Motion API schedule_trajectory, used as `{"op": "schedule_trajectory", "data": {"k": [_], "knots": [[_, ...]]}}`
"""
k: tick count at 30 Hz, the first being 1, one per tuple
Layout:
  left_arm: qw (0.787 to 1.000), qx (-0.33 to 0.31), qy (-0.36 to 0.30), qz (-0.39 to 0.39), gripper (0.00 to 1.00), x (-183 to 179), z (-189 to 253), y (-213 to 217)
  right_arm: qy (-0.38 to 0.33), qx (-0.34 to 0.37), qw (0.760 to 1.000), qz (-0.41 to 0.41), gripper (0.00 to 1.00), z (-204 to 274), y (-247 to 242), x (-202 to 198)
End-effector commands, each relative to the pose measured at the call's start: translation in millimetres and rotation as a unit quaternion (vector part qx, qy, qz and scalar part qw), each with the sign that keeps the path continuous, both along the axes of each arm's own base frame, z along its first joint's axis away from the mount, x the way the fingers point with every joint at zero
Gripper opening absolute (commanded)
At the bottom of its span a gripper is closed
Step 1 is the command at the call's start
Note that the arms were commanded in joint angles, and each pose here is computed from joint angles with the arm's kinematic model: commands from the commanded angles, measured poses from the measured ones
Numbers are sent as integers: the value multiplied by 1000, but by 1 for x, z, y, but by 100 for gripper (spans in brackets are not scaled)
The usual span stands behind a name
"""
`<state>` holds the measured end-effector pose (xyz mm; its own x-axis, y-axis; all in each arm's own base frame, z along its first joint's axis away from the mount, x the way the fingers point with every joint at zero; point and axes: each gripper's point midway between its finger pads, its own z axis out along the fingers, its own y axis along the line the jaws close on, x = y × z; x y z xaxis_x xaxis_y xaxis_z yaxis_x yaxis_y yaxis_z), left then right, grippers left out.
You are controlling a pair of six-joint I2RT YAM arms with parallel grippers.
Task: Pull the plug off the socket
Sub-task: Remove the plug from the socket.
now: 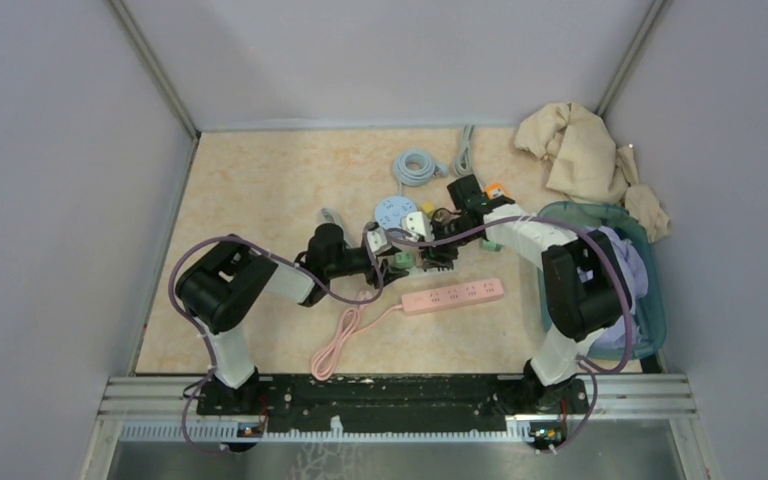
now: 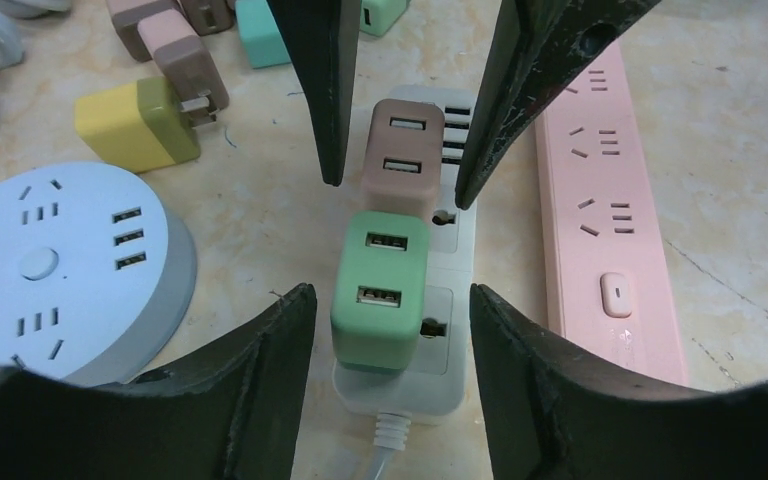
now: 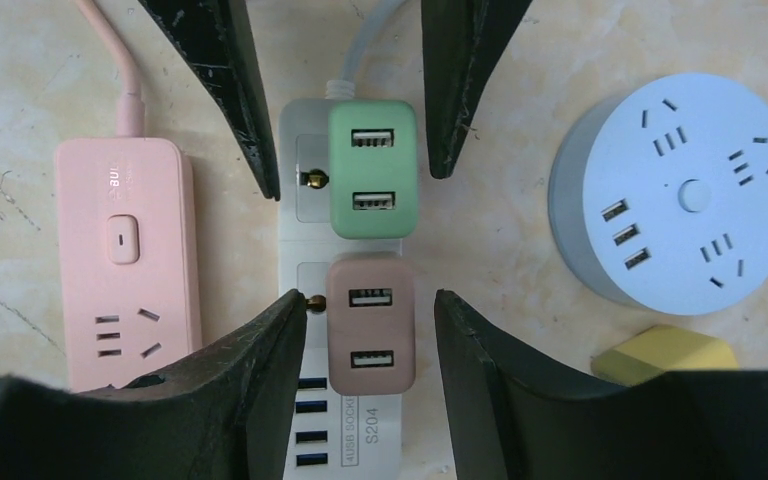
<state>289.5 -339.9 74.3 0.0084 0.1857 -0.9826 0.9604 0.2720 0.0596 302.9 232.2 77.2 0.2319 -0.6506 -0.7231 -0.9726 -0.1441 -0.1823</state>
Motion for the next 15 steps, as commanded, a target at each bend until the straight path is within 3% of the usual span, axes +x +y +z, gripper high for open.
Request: {"op": "schedule_trajectory", "data": {"k": [1, 6, 11, 15], "knots": [[999, -24, 5, -26, 62, 1, 7, -11, 2, 17, 1000, 9, 50, 0, 6, -1], [999, -27, 5, -20, 59, 2, 6, -11, 9, 19, 1000, 16, 40, 0, 7, -3], [999, -27, 11, -26, 50, 2, 7, -13, 22, 21, 999, 27, 26, 0, 9, -8], [999, -24, 20, -38, 19, -1, 5, -15, 21, 17, 999, 34, 16, -2, 8, -10]]}}
